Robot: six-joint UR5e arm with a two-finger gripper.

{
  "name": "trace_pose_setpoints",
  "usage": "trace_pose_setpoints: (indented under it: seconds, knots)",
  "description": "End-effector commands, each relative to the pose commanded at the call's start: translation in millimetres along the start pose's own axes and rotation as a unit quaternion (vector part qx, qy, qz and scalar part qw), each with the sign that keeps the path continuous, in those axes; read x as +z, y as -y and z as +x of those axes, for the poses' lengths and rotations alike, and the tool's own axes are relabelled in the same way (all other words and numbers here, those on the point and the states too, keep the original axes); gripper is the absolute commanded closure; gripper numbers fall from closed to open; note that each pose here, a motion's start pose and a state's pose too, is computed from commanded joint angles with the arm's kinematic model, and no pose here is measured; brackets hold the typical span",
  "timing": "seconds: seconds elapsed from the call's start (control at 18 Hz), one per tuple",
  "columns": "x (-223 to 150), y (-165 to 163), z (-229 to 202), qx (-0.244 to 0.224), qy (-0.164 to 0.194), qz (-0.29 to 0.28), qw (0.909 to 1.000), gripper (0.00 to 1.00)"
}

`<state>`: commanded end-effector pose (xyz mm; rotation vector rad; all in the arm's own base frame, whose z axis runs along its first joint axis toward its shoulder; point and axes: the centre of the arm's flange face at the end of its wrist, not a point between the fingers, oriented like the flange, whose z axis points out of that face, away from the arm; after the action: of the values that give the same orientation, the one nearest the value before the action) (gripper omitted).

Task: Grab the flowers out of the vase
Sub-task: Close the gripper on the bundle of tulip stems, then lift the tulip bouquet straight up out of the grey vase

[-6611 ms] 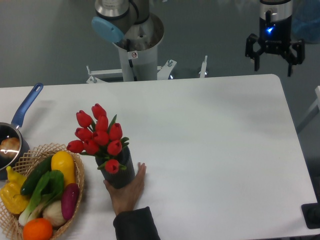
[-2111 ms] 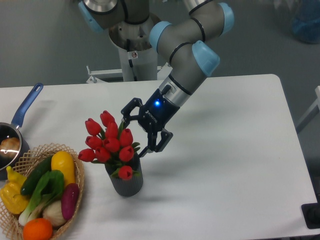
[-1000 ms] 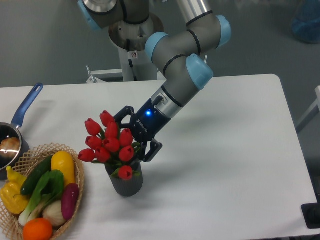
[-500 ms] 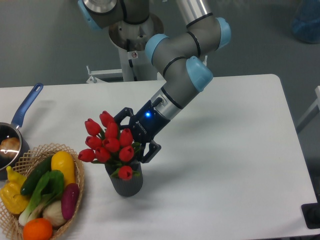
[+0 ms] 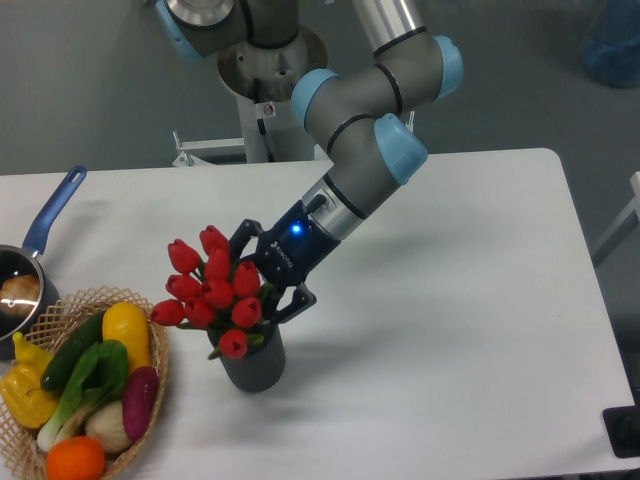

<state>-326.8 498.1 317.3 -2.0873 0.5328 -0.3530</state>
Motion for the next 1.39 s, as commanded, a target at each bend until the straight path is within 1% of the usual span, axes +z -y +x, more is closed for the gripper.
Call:
trace_pose_setpoints:
  seconds: [0.11, 0.28, 0.56, 0.78, 1.0, 1.22, 1.39]
  knots:
    - [0, 0, 0, 0.0, 0.0, 0.0, 1.0, 0.43]
    - [-1, -1, -1, -0.001, 0.001, 0.0, 1.0, 0.48]
    - [-4, -2, -2, -0.002, 0.003, 0.004, 1.0, 0.49]
    - [-9, 1, -2, -0.007, 0.001, 0.039, 0.9992, 0.49]
    - [-9, -1, -1, -0.009, 0.001, 0.039, 0.9992, 0.49]
    - [-14, 12, 3, -0.002, 0.0, 0.065, 0.9979, 0.49]
    - [-17, 15, 5, 0.001, 0.002, 0.068, 0.9977, 0.5]
